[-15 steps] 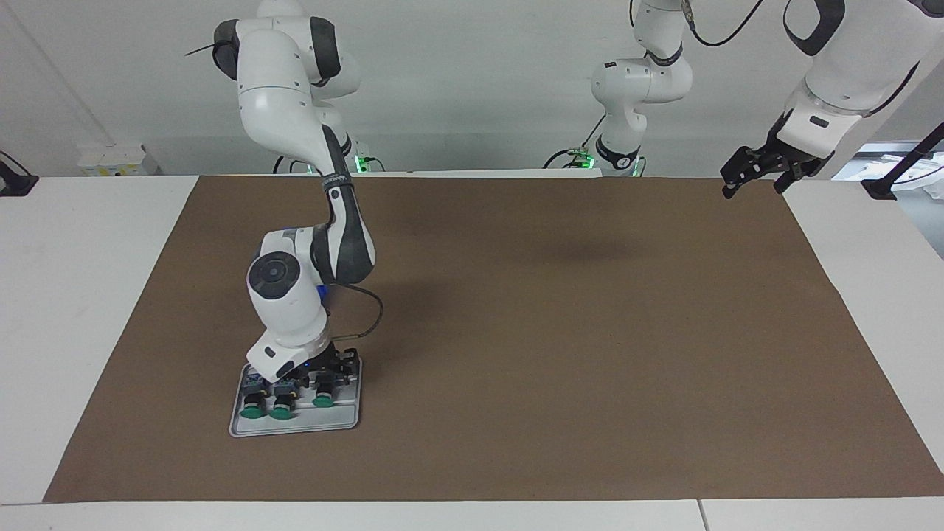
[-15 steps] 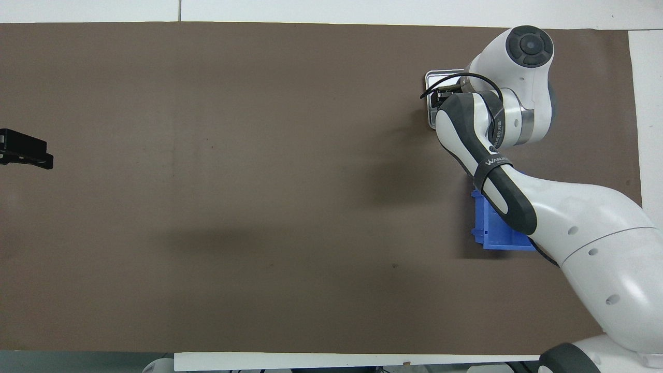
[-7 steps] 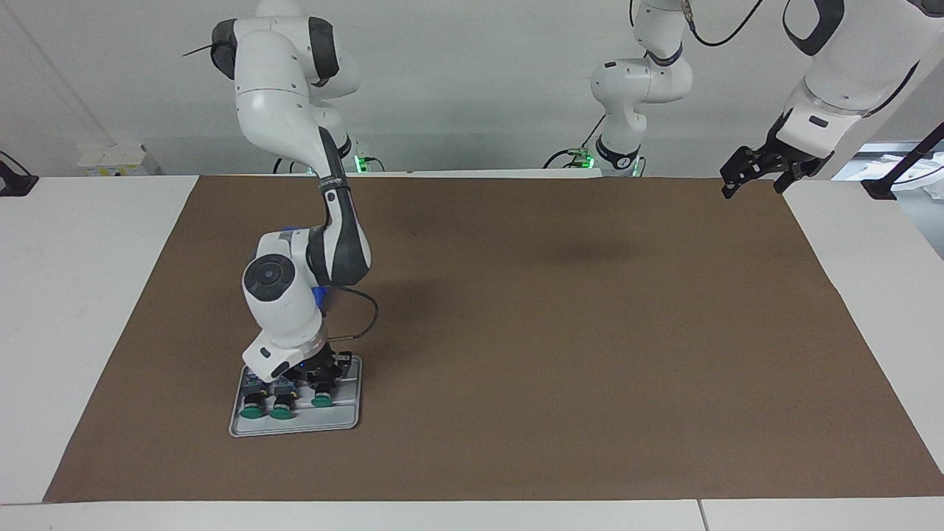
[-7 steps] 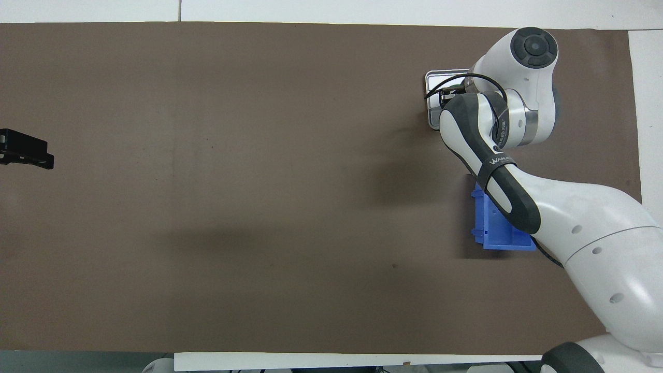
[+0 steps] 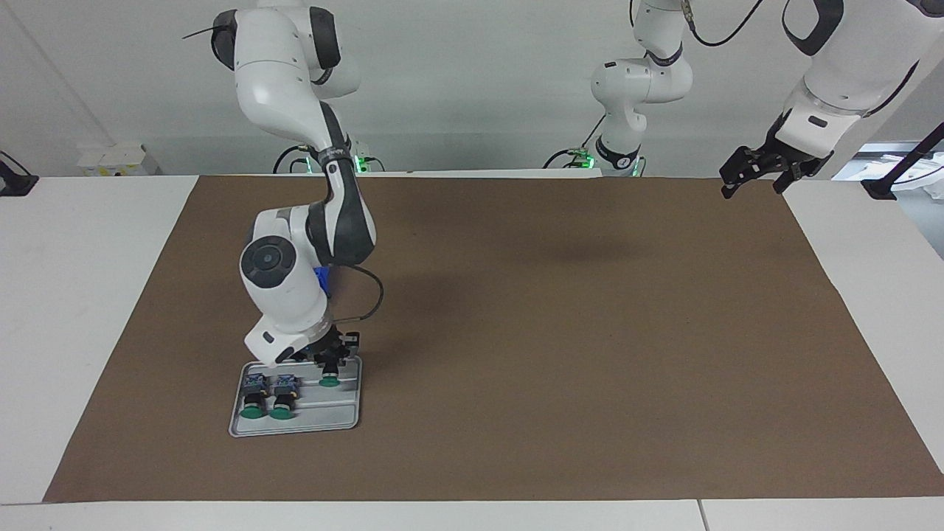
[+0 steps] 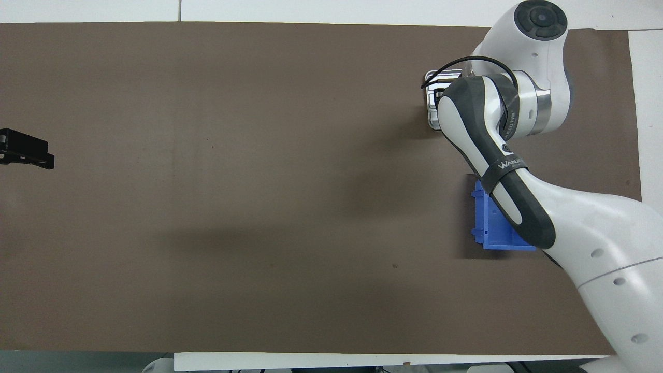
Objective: Place and press button with both arms
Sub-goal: 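Carry the green button to the table center and set it down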
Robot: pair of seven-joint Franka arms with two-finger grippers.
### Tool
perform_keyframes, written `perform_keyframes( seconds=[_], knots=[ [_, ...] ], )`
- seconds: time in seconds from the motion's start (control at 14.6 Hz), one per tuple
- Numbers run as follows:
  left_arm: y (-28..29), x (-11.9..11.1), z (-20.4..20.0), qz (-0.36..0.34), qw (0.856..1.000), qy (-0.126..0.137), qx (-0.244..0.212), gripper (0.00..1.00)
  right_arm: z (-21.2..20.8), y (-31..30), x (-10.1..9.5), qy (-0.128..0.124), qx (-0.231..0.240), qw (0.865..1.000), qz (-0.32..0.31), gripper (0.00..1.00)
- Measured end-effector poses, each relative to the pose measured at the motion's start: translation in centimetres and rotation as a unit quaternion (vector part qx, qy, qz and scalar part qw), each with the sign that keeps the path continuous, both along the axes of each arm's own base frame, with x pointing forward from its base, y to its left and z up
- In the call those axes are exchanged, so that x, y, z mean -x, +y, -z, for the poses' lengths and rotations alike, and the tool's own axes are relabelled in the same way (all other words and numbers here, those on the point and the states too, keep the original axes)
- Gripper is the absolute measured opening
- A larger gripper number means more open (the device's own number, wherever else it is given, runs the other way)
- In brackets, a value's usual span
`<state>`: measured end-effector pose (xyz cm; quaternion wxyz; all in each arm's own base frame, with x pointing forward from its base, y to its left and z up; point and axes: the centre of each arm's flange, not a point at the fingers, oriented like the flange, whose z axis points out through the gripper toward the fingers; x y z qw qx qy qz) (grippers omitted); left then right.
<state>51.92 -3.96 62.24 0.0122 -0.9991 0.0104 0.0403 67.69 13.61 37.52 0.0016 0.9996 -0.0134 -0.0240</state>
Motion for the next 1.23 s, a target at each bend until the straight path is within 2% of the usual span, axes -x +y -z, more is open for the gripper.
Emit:
perform_keyframes(
  seconds=[0.14,0.27,0.48,0.75,0.89,0.96,1.09,1.23],
  knots=[
    [0.0,0.0,0.0,0.000,1.000,0.000,0.000,1.00,-3.1,4.1,1.9,0.004,0.000,1.000,0.029,0.43],
    [0.0,0.0,0.0,0.000,1.000,0.000,0.000,1.00,-4.2,8.5,3.7,0.004,0.002,0.997,0.076,0.43],
    [0.0,0.0,0.0,0.000,1.000,0.000,0.000,1.00,-3.3,14.9,6.6,0.011,0.014,0.987,0.160,0.43],
    [0.0,0.0,0.0,0.000,1.000,0.000,0.000,1.00,-1.9,22.8,10.5,0.007,0.024,0.966,0.259,0.43],
    [0.0,0.0,0.0,0.000,1.000,0.000,0.000,1.00,-1.0,25.3,11.9,0.011,0.023,0.948,0.316,0.43],
    [0.0,0.0,0.0,0.000,1.000,0.000,0.000,1.00,-0.5,26.5,12.4,0.013,0.018,0.935,0.353,0.43],
    [0.0,0.0,0.0,0.000,1.000,0.000,0.000,1.00,0.6,28.3,13.0,0.009,0.009,0.908,0.420,0.43],
    [0.0,0.0,0.0,0.000,1.000,0.000,0.000,1.00,1.6,29.1,12.8,0.005,0.000,0.874,0.486,0.43]
  ],
)
